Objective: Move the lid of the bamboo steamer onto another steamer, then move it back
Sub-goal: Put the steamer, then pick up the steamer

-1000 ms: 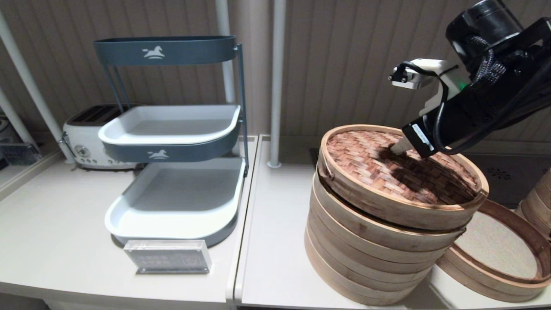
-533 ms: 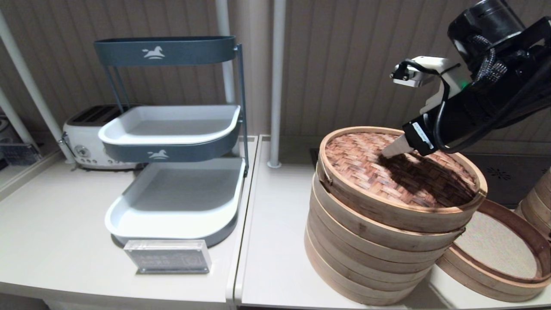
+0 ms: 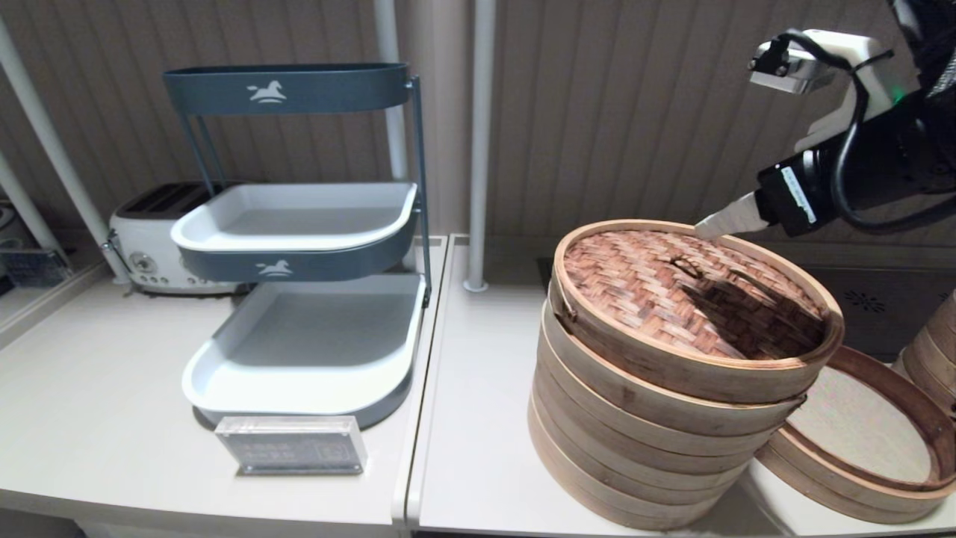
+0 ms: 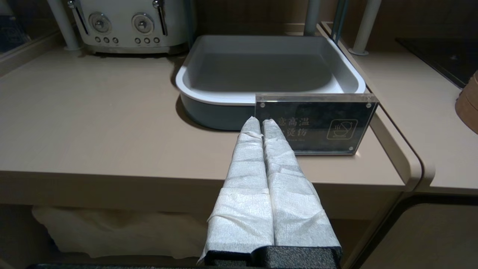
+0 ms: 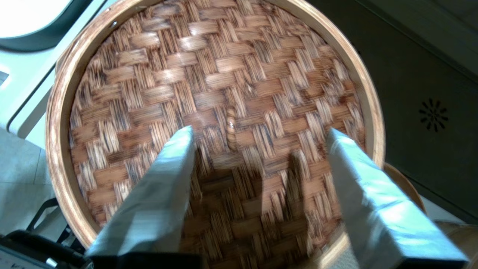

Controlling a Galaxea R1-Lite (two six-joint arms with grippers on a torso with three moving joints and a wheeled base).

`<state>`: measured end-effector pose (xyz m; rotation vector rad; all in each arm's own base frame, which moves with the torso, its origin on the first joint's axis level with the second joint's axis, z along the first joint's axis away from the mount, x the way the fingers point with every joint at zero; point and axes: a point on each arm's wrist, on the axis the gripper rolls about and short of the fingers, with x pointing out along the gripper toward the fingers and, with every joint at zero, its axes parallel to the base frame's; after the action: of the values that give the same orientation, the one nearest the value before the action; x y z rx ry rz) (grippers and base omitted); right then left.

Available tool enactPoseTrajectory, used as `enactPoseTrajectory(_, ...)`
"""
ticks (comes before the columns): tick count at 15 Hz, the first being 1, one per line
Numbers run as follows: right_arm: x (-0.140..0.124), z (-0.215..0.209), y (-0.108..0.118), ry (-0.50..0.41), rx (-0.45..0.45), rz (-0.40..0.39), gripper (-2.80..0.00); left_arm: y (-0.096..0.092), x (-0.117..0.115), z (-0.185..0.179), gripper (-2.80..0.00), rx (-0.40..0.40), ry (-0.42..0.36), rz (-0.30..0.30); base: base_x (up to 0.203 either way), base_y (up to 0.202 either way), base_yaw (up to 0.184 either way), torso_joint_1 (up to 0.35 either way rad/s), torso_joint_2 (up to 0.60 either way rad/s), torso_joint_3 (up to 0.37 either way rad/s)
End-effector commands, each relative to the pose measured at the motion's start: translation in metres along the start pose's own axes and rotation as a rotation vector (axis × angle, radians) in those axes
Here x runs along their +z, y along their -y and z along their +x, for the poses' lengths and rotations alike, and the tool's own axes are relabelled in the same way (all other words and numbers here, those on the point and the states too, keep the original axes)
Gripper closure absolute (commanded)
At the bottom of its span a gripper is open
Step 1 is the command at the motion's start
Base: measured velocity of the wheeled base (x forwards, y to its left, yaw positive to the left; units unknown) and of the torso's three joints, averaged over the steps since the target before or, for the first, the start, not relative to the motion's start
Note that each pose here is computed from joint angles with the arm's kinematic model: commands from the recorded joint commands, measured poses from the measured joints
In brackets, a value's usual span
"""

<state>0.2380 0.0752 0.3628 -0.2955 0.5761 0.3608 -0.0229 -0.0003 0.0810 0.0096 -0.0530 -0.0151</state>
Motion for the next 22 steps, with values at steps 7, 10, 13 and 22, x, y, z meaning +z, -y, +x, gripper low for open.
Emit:
enactPoseTrajectory(7,-0.053,-0.15,-0.001,0.267,-0.14,0.237,0.0,0.0,-0.008,0.002,0.0,0.0,-0.027,0.0,0.0,0.0,0.0,0.0,0.0,0.0)
enactPoseTrajectory(10,-0.116,-0.186,-0.018,0.265,-0.248,0.299,0.0,0.0,-0.008,0.002,0.0,0.0,-0.027,0.0,0.0,0.0,0.0,0.0,0.0,0.0)
enactPoseTrajectory(13,-0.194,-0.206,-0.05,0.273,-0.317,0.317,0.0,0.0,-0.008,0.002,0.0,0.0,-0.027,0.0,0.0,0.0,0.0,0.0,0.0,0.0)
enactPoseTrajectory(22,-0.362,-0.138,-0.1,0.247,-0.415,0.402,0.0,0.0,-0.008,0.002,0.0,0.0,-0.027,0.0,0.0,0.0,0.0,0.0,0.0,0.0)
